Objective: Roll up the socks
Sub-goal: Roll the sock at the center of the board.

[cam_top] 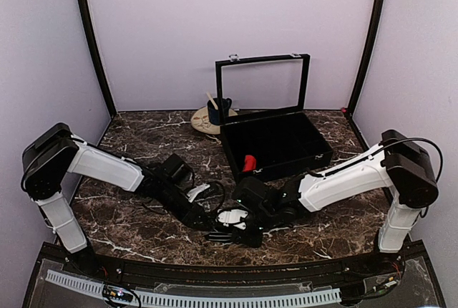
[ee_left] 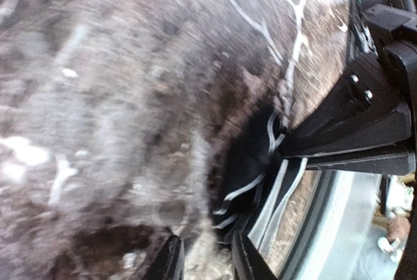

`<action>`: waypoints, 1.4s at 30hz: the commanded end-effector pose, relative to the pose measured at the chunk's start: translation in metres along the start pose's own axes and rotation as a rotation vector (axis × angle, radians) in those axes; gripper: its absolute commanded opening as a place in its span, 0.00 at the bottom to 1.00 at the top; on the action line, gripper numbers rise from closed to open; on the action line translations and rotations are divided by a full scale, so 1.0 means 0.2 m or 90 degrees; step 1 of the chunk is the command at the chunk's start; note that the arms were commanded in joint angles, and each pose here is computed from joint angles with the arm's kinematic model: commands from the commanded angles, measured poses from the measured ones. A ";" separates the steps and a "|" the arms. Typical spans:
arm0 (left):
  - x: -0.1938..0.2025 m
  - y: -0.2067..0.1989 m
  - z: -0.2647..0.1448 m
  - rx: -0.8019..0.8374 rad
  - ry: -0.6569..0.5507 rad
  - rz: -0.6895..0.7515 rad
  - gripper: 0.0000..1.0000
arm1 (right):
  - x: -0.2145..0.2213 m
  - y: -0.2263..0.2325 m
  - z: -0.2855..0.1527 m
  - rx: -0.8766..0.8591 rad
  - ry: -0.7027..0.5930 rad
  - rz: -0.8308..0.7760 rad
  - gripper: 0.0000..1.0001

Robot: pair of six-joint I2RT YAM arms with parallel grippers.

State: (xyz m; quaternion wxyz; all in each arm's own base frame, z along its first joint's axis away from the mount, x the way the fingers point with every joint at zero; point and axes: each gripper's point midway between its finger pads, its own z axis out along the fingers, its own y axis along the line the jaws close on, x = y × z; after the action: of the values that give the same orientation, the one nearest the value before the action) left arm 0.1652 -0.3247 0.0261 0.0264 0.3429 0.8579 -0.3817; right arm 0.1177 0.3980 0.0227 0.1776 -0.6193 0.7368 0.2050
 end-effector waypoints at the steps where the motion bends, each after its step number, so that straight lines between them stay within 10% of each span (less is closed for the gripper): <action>1: -0.10 0.06 -0.07 -0.069 -0.092 0.001 0.28 | 0.14 0.02 0.01 -0.056 0.071 0.050 0.00; 11: -0.17 -0.01 -0.15 -0.166 -0.205 0.124 0.30 | 0.17 0.00 -0.04 -0.170 0.090 0.145 0.00; 42: -0.01 -0.38 0.02 -0.252 -0.149 0.510 0.34 | 0.16 -0.04 -0.01 -0.361 0.151 0.316 0.00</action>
State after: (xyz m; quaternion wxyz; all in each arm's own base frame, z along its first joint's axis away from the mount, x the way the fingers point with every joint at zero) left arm 0.1249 -0.3588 0.0724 0.3311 0.5496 0.7331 -0.2255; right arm 0.1231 0.3823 0.0242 -0.1072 -0.4883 0.7732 0.3903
